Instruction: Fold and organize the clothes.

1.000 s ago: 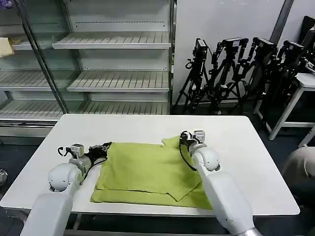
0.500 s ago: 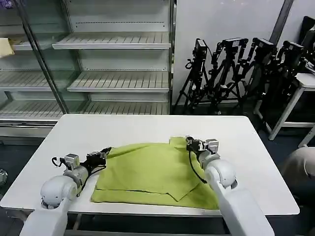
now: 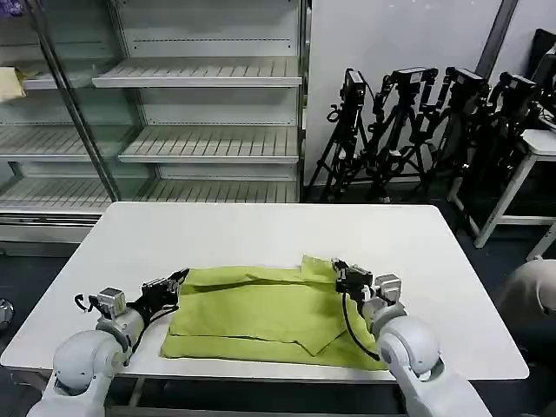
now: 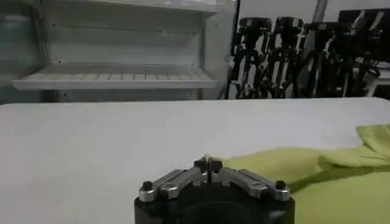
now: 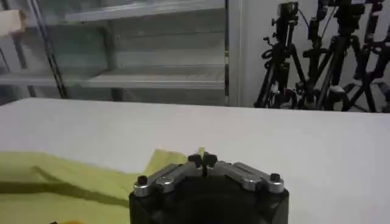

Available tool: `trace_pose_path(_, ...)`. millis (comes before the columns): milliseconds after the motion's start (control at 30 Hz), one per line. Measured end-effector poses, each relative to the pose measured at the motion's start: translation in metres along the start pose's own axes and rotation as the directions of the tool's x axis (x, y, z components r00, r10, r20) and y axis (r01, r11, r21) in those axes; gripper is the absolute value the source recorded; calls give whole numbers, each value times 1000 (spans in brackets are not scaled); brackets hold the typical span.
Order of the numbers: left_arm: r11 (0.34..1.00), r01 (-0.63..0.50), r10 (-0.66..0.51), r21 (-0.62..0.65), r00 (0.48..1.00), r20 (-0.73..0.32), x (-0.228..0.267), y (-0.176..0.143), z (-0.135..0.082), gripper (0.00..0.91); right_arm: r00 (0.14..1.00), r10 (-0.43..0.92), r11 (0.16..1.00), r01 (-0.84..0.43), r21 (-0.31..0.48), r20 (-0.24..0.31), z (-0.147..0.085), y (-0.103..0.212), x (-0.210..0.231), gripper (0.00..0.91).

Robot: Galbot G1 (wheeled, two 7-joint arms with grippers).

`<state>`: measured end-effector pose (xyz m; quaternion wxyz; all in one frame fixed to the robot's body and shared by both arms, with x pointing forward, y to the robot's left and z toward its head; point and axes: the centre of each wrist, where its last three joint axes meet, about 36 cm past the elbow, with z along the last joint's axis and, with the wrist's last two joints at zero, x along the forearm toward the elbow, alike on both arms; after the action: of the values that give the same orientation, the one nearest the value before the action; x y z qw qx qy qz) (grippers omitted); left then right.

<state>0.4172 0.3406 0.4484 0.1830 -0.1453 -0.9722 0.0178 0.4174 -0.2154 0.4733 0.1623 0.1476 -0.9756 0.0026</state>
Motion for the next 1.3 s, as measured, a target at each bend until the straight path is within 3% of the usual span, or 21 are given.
trace_pose_path(800,999,-22,22,24,1000,-4,34,-27,21,20,1000,0,999,1,42,-20,18,2,41,0)
trace_pose_path(1300,1000,6,-6,14,1000,-15,32,-16,23,20,999,22,998,-19,66,-35,20,-8,40,0)
